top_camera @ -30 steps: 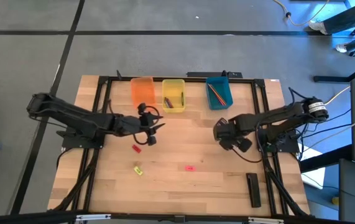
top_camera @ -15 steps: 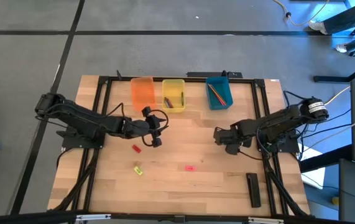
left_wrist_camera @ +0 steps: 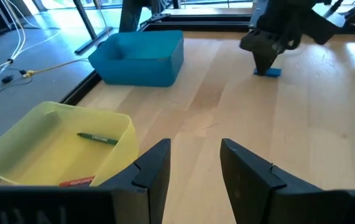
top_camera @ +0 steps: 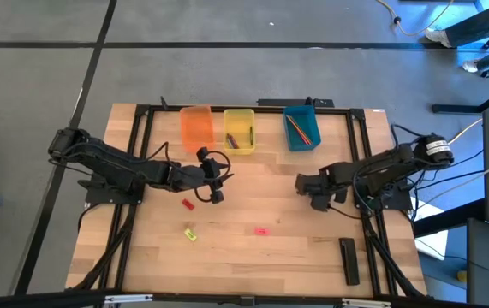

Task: Sort crayons/erasers/pens/pencils in bins
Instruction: Put the blue eraser into the orange bin

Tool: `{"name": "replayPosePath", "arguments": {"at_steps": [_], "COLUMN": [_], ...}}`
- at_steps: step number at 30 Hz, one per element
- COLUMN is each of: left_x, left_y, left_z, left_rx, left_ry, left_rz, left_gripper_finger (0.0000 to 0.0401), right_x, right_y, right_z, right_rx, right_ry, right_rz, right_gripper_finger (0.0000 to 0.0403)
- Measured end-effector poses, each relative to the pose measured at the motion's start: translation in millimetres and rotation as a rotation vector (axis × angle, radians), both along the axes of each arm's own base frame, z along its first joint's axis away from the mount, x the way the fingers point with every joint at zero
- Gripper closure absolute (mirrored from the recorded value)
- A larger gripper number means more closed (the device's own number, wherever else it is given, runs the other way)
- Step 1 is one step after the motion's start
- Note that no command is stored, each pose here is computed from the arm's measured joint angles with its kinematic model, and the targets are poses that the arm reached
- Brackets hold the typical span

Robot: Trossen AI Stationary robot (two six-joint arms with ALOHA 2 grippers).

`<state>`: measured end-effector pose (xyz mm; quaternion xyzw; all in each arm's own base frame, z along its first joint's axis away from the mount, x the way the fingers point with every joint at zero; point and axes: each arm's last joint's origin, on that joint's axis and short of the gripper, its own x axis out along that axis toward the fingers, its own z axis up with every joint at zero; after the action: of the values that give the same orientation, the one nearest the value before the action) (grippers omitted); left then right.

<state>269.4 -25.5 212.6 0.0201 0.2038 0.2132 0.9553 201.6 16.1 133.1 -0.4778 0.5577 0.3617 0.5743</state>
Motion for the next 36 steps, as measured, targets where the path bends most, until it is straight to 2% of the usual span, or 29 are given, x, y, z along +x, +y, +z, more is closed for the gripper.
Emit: {"name": "replayPosePath", "arguments": {"at_steps": [3, 7, 12, 18, 27, 36], "left_x": [0.0, -0.2, -0.8, -1.7, -1.9, -2.8], "left_y": [-0.1, -1.3, -6.2, -10.9, -10.3, -9.3], "left_z": [-0.1, -0.1, -0.2, -0.6, -1.1, -2.3], "left_rx": [-0.003, -0.024, -0.024, -0.021, 0.004, 0.04], "left_ry": [-0.001, -0.011, -0.008, -0.003, 0.014, 0.041], "left_rz": [0.001, 0.006, -0.013, -0.03, -0.038, -0.024], "left_gripper_finger": [0.0268, 0.0268, 0.0268, 0.0268, 0.0268, 0.0268], "right_x": [4.9, 21.0, 34.2, 51.4, 74.7, 106.6], "right_y": [-6.1, -13.6, -18.8, -25.4, -33.9, -39.8], "right_z": [2.3, 9.4, 13.7, 23.6, 45.0, 28.4], "right_rx": [0.061, 0.169, 0.314, 0.363, 0.574, 0.682], "right_ry": [-0.024, -0.163, -0.299, -0.506, -0.816, -1.065], "right_rz": [-0.071, -0.173, -0.244, -0.309, -0.569, -0.769], "right_gripper_finger": [0.0281, 0.0296, 0.0298, 0.0298, 0.0299, 0.0299]}}
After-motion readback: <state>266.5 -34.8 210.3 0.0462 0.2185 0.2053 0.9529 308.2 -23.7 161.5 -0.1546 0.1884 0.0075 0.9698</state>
